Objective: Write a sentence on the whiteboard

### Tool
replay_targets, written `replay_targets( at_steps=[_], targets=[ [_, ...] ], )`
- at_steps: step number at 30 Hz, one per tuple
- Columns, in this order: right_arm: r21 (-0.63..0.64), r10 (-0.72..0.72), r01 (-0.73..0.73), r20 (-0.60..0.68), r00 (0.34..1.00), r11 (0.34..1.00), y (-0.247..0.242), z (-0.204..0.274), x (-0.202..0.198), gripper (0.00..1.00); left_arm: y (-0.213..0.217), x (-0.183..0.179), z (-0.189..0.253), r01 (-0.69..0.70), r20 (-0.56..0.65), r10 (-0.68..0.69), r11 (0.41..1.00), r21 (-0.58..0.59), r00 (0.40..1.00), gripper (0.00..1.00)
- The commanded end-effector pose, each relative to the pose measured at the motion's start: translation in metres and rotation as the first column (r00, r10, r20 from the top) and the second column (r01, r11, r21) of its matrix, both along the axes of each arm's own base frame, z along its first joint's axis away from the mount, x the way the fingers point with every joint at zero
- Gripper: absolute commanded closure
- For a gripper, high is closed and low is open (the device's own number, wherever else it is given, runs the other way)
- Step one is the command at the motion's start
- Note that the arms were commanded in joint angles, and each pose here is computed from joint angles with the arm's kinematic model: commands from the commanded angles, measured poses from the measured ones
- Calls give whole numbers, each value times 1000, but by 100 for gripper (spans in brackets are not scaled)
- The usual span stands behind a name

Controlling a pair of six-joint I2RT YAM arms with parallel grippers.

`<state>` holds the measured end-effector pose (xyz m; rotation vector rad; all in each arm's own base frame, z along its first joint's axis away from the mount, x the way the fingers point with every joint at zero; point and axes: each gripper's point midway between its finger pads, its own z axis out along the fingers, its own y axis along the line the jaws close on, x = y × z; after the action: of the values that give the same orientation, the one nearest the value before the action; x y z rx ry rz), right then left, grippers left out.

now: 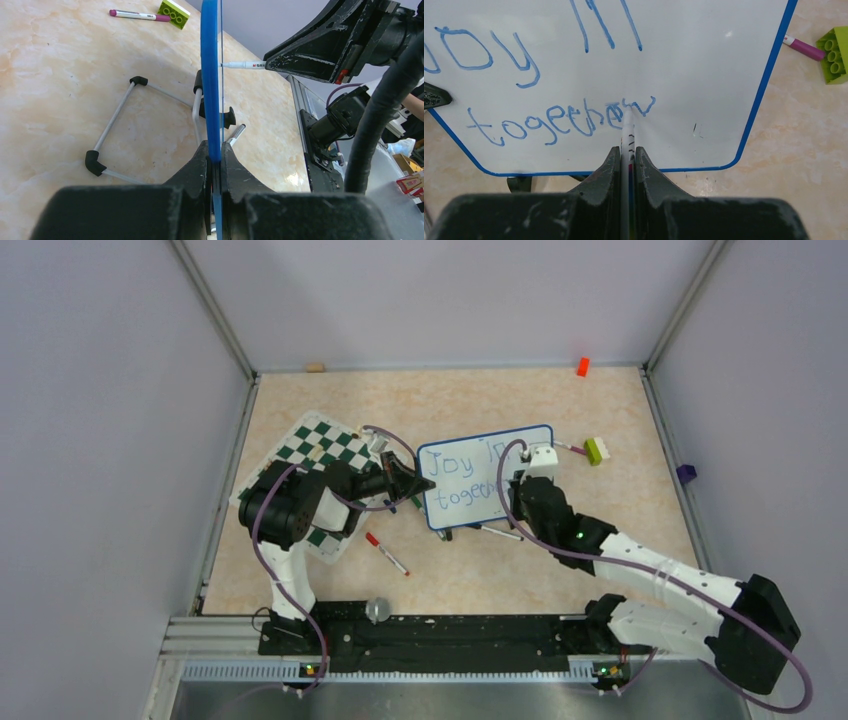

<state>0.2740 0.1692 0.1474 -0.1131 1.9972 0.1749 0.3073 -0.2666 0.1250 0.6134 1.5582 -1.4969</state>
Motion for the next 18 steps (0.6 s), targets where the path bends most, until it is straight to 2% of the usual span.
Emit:
replay_targets(
  at_steps=[1,6,18],
  targets=[
    [22,-14,13,40,999,1000,3,12,10,100,1,-2,-3,19,153,-23,999,25,988,100],
    [14,-57,56,50,997,998,-5,14,11,100,2,-2,-3,18,153,-22,999,26,988,100],
    [4,-53,53,36,998,999,-9,8,7,100,1,-2,-4,19,153,-23,999,27,988,100]
  ],
)
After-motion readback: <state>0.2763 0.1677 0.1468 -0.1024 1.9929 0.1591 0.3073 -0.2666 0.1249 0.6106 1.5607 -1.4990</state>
